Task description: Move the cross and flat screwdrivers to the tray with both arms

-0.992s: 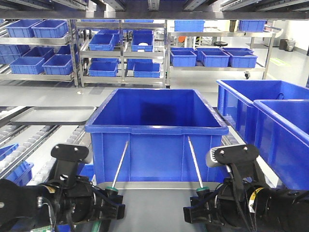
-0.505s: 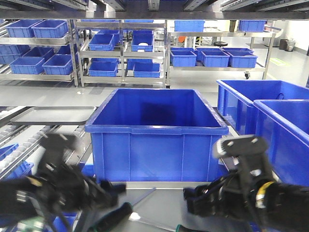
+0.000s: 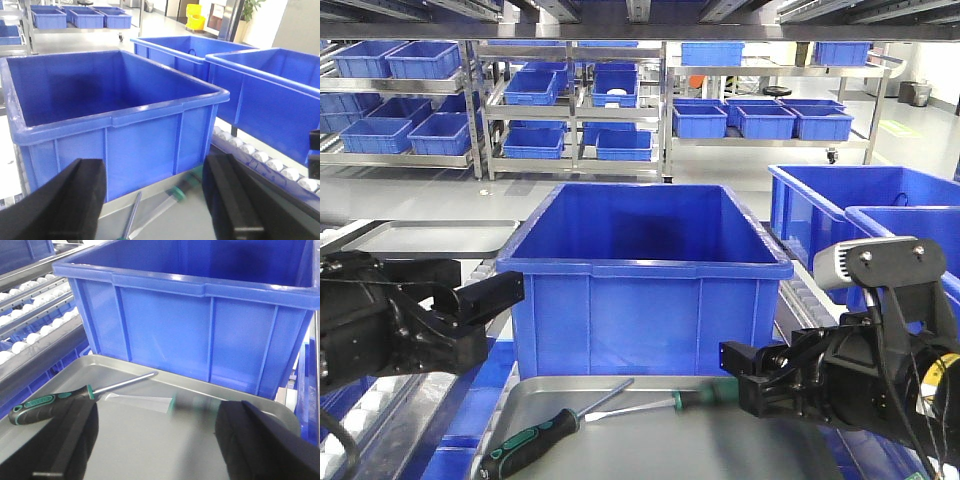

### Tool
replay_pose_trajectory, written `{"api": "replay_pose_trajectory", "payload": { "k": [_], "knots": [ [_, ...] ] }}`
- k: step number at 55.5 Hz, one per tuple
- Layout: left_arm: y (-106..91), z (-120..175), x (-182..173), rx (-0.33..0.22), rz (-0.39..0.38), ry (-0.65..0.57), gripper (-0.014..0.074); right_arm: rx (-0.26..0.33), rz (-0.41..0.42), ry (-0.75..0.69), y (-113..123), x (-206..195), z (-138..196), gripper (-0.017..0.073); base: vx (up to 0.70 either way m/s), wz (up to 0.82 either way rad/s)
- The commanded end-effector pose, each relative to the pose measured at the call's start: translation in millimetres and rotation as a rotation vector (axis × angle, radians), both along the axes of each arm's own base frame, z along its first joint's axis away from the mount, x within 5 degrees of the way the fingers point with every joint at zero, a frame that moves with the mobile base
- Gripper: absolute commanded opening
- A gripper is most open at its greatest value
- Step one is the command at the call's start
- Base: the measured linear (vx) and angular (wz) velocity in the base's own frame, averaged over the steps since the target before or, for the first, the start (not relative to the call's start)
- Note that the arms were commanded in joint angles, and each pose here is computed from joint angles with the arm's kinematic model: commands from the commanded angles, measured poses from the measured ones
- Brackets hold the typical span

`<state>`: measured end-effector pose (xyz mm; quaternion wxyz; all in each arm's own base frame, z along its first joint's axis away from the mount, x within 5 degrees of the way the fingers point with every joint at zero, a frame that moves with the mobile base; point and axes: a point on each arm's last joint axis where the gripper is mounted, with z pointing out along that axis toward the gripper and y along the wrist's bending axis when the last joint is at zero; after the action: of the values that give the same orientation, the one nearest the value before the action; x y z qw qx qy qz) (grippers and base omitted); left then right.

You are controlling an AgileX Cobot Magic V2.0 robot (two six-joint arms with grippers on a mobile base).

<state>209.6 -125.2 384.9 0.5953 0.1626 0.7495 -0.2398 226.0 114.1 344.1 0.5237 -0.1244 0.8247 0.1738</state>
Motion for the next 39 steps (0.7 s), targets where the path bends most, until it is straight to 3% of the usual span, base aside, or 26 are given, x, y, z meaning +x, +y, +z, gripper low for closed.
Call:
{"api": "replay_pose_trajectory", "payload": {
  "k": [1,16,17,19,24,27,30,39],
  "knots": [
    [4.0,21,-2,-0.061,0.035,-0.087,0.0513,0.046,0.005,-0.126,-1,-2,24,0.0568,0.00,0.00],
    [15.4,9,-18,-0.039,0.058,-0.114,0.0481,0.046,0.005,-0.125,-1,-2,24,0.0568,0.00,0.00],
    [18.1,2,-22,-0.021,0.062,-0.116,0.0468,0.046,0.005,-0.125,-1,-2,24,0.0568,0.00,0.00],
    [24.4,-4,-30,-0.061,0.080,-0.108,0.0437,0.046,0.005,-0.125,-1,-2,24,0.0568,0.00,0.00],
    [41.8,-30,-53,-0.096,0.117,-0.107,0.0340,0.045,0.005,-0.125,-1,-2,24,0.0568,0.00,0.00],
    [58.0,-43,-73,-0.157,0.151,-0.121,0.0270,0.045,0.005,-0.125,-1,-2,24,0.0568,0.00,0.00],
    [70.2,-56,-89,-0.176,0.176,-0.135,0.0209,0.045,0.005,-0.125,-1,-2,24,0.0568,0.00,0.00],
    [102.0,-102,-127,-0.145,0.323,-0.221,0.0036,0.045,0.005,-0.124,-1,-2,24,0.0568,0.00,0.00]
  ]
}}
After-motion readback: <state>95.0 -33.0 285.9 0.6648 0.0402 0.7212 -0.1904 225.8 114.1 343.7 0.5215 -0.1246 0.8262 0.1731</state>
